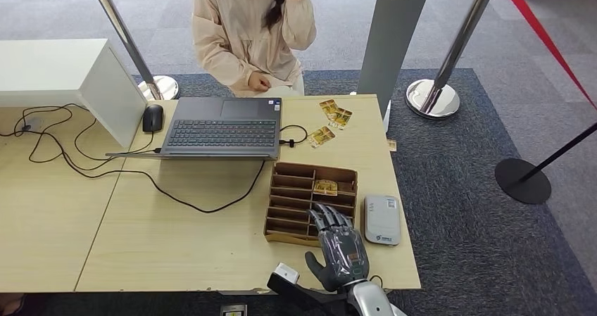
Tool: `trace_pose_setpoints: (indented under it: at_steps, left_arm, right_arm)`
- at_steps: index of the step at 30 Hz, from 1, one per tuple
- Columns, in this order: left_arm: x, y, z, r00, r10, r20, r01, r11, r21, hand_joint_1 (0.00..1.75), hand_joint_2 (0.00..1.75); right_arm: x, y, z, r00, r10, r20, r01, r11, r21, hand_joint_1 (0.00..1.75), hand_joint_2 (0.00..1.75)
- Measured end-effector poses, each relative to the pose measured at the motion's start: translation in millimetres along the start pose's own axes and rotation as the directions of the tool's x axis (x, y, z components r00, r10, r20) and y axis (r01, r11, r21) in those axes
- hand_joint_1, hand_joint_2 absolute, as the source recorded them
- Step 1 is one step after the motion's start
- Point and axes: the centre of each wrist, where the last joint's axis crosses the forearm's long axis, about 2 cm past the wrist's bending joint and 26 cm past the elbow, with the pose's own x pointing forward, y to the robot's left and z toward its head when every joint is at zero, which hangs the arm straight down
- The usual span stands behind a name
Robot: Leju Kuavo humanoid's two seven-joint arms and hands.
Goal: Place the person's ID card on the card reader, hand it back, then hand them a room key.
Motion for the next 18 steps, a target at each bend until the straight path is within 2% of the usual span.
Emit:
trace_pose_setpoints:
  at_steps: [9, 15, 18]
  left_arm:
    - [-0.3, 1.5, -0.7, 1.0, 0.0, -0.001, 0.0, 1.0, 0.0, 0.0, 0.0]
    - [-0.6, 2.1, -1.0, 1.0, 0.0, -0.001, 0.0, 1.0, 0.001, 0.0, 0.0]
    - [-0.8, 2.1, -1.1, 1.0, 0.0, -0.002, 0.0, 1.0, 0.001, 0.0, 0.0]
  right_arm:
    - [-2.3, 1.9, -0.4, 1.0, 0.022, -0.018, -0.022, 1.0, 0.019, 0.43, 1.75]
    - [-6.1, 0.4, -2.5, 0.999, 0.04, -0.02, -0.039, 0.999, 0.018, 0.55, 1.75]
    - [-6.0, 0.3, -2.5, 0.999, 0.047, -0.015, -0.047, 0.999, 0.012, 0.68, 1.75]
